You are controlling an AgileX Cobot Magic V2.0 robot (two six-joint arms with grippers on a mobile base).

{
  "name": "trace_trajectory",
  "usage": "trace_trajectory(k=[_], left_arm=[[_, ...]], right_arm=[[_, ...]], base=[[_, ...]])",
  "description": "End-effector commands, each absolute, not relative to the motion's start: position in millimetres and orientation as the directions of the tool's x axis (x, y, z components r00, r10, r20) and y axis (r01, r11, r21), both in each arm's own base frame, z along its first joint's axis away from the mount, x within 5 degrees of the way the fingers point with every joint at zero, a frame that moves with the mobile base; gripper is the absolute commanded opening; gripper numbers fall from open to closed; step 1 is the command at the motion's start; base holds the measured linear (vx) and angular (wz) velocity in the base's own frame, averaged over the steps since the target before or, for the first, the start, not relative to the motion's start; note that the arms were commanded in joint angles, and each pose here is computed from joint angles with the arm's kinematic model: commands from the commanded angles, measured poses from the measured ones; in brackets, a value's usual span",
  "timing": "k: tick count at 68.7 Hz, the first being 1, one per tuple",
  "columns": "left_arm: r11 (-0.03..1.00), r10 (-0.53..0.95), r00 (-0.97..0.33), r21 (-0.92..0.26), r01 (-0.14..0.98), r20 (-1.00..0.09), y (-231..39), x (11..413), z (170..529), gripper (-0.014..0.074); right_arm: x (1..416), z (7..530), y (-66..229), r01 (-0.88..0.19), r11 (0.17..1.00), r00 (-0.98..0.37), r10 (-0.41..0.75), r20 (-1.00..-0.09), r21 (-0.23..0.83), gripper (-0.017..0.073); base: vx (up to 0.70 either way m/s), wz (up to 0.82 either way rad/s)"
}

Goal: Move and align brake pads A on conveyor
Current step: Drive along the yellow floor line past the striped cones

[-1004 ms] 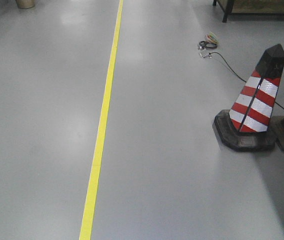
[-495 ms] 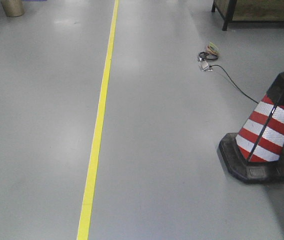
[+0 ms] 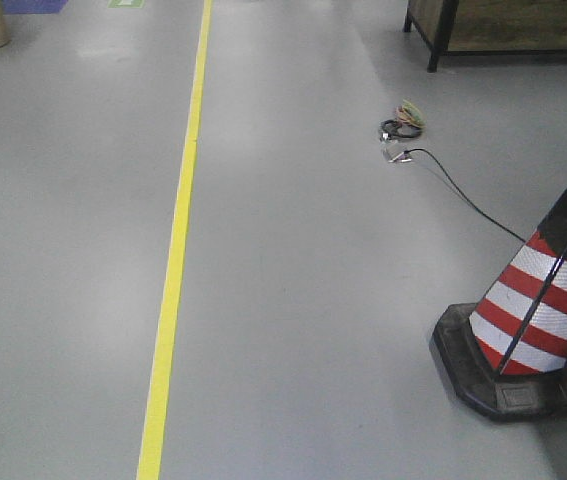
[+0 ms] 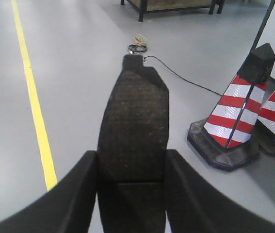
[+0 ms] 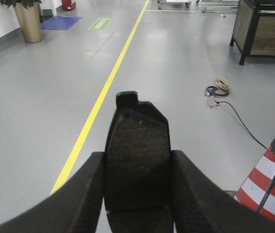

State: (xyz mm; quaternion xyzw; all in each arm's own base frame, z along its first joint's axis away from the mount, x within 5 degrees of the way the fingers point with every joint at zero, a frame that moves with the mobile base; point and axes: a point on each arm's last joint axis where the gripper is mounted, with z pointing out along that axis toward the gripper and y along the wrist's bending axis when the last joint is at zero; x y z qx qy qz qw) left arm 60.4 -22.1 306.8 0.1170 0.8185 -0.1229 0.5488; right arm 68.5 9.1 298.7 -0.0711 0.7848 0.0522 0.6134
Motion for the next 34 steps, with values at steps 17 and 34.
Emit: trace_trajectory(k=[17, 34], left_arm=[[0.936, 0.018, -0.276, -0.081, 0.341, -0.961, -23.6, 62.4, 322.0, 0.0083], [0.936, 0.018, -0.276, -0.081, 0.341, -0.961, -23.6, 62.4, 322.0, 0.0083]], right_arm=[[69.3, 315.2, 10.7, -0.195, 0.980, -0.129, -0.053, -0.990, -0.027, 0.0032], [69.3, 315.2, 10.7, -0.195, 0.980, -0.129, -0.053, -0.990, -0.027, 0.0032]], base=[[0.41, -0.17], [0.37, -0.30]])
